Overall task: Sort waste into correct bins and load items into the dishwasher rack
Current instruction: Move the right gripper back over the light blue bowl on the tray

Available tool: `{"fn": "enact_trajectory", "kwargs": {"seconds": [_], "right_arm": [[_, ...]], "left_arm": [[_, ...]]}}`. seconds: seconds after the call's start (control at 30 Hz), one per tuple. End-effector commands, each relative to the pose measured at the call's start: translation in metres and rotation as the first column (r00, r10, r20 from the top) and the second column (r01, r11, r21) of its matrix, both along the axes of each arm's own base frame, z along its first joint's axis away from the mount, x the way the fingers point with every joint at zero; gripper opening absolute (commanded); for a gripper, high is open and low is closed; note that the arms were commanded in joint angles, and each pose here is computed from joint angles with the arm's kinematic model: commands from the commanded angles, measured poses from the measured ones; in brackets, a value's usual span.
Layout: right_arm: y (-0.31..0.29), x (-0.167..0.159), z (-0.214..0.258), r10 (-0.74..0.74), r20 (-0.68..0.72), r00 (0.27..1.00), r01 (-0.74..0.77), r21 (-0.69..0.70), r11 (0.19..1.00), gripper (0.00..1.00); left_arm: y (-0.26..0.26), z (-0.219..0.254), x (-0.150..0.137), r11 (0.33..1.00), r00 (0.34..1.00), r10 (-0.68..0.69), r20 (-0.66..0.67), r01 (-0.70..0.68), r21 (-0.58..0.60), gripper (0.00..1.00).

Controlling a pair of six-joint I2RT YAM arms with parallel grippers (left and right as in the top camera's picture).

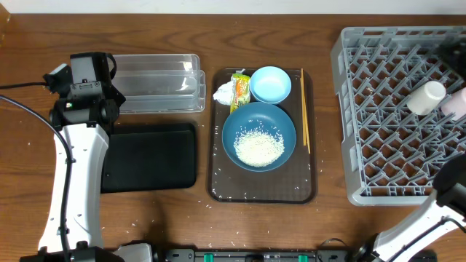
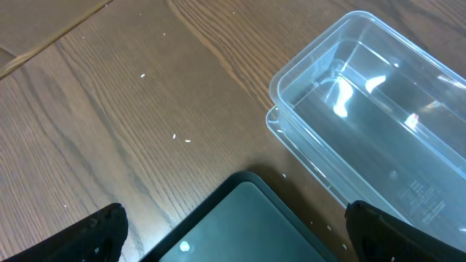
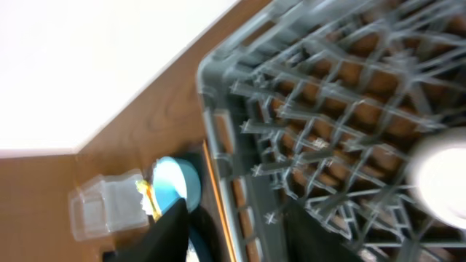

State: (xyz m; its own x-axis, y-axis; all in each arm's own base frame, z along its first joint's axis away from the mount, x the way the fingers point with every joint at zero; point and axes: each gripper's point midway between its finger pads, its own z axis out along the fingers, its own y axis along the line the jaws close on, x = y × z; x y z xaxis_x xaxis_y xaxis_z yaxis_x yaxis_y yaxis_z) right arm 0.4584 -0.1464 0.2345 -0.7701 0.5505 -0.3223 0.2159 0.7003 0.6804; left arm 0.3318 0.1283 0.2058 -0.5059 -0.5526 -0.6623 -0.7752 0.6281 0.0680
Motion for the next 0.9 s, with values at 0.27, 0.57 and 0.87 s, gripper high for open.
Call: {"fn": "enact_trajectory", "kwargs": {"seconds": [0.27,0.57,0.87], "right_arm": [[0.117,0.018,-0.034,0.216,-0.196,0.956,-0.281,-0.421,0.862,0.99],[0.214,0.032,-0.028,0.394,-0.138,0.909,-0.408,-0.489,0.771,0.99],[0.279,0.031,-0.024,0.51,-0.093,0.855,-0.481,-0.506,0.716,0.99]], "left_arm": [[0.003,0.0,-0.001,1.0,1.0,0.014,-0.002,-0.014,0.011,0.98],[0.003,0.0,-0.001,1.0,1.0,0.014,-0.002,-0.014,0.011,0.98],[0.003,0.0,-0.001,1.0,1.0,0.014,-0.002,-0.014,0.011,0.98]]}}
